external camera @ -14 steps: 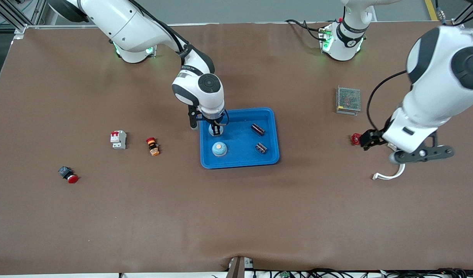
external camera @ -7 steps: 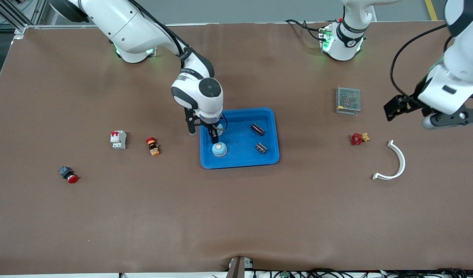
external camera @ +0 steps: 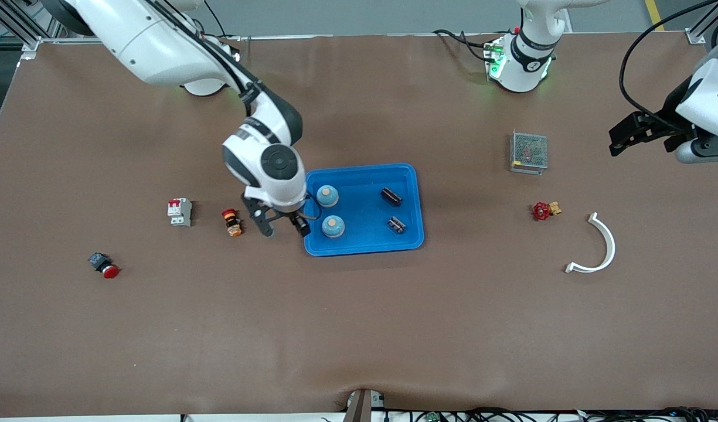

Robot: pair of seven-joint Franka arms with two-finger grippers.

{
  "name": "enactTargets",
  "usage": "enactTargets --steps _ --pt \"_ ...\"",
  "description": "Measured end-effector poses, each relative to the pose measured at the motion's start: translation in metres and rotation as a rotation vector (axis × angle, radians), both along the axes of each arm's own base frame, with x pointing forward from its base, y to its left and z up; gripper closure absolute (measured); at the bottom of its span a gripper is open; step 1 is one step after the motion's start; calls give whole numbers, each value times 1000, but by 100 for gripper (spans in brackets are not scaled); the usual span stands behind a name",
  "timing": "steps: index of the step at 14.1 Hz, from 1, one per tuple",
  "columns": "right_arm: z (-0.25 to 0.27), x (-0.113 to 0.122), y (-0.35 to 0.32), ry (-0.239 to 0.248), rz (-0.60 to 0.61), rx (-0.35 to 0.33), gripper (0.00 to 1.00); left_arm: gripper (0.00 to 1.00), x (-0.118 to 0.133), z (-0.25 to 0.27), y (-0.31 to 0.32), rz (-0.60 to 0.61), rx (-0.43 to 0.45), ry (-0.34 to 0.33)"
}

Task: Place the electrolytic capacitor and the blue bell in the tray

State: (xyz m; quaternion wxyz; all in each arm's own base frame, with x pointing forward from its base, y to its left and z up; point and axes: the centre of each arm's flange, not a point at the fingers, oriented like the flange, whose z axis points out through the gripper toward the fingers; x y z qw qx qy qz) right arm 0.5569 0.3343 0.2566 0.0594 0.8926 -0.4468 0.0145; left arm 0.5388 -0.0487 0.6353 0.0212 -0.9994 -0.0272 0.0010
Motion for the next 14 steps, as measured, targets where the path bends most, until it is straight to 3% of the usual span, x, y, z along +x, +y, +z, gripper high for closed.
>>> enactTargets --steps 2,6,9,14 --pt "14 26 -46 11 96 -8 0 0 -2 5 16 -9 -2 -4" --pt "86 55 -137 99 309 -61 0 0 -7 14 39 -17 -4 -20" --pt "166 58 -175 170 466 -63 0 0 -8 18 36 -24 -5 -26" --pt "271 48 -208 199 661 -48 0 0 -8 17 35 -20 -5 -25"
